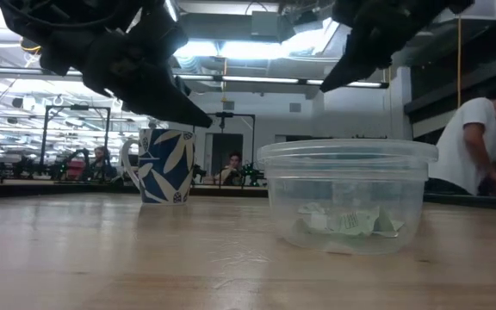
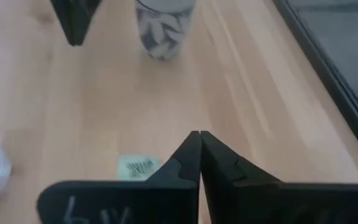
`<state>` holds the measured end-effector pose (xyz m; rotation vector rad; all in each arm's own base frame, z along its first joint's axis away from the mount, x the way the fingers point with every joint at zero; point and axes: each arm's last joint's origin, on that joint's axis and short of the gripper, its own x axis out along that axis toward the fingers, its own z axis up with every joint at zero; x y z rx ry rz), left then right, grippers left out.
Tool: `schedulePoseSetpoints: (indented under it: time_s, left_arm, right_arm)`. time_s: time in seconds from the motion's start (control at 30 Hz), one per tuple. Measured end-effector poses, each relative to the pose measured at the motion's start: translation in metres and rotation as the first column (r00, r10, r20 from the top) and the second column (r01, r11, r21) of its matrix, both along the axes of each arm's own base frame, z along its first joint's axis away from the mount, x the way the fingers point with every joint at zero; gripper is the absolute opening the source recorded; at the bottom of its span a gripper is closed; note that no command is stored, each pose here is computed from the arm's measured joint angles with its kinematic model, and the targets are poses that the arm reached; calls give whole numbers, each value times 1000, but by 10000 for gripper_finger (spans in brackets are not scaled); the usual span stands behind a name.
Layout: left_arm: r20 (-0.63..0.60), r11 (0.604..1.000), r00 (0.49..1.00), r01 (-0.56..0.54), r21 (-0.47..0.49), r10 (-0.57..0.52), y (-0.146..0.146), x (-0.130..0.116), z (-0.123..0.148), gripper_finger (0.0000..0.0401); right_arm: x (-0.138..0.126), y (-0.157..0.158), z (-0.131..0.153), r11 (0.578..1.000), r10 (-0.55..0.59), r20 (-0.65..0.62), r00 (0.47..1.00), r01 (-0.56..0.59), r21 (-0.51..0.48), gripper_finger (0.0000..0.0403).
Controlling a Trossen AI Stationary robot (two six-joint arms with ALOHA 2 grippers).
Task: Pick and place Stevia / Truvia into bins
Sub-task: Put the white stevia packet into the transparent container
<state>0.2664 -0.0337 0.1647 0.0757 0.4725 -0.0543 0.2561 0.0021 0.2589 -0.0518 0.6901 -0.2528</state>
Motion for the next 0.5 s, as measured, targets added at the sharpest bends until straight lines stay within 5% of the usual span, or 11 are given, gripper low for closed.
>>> schedulePoseSetpoints:
  time_s: [0.27, 0.5]
  left_arm:
    - [-188, 998, 980, 58, -5, -58, -30, -1, 5, 3]
    - [-494, 995, 865, -95, 7, 86, -54, -8, 37, 3]
  right_arm:
    - [-7, 7, -34, 993, 93, 90, 992, -86, -76, 4]
    - [-8, 7, -38, 992, 98, 95, 991, -90, -86, 15]
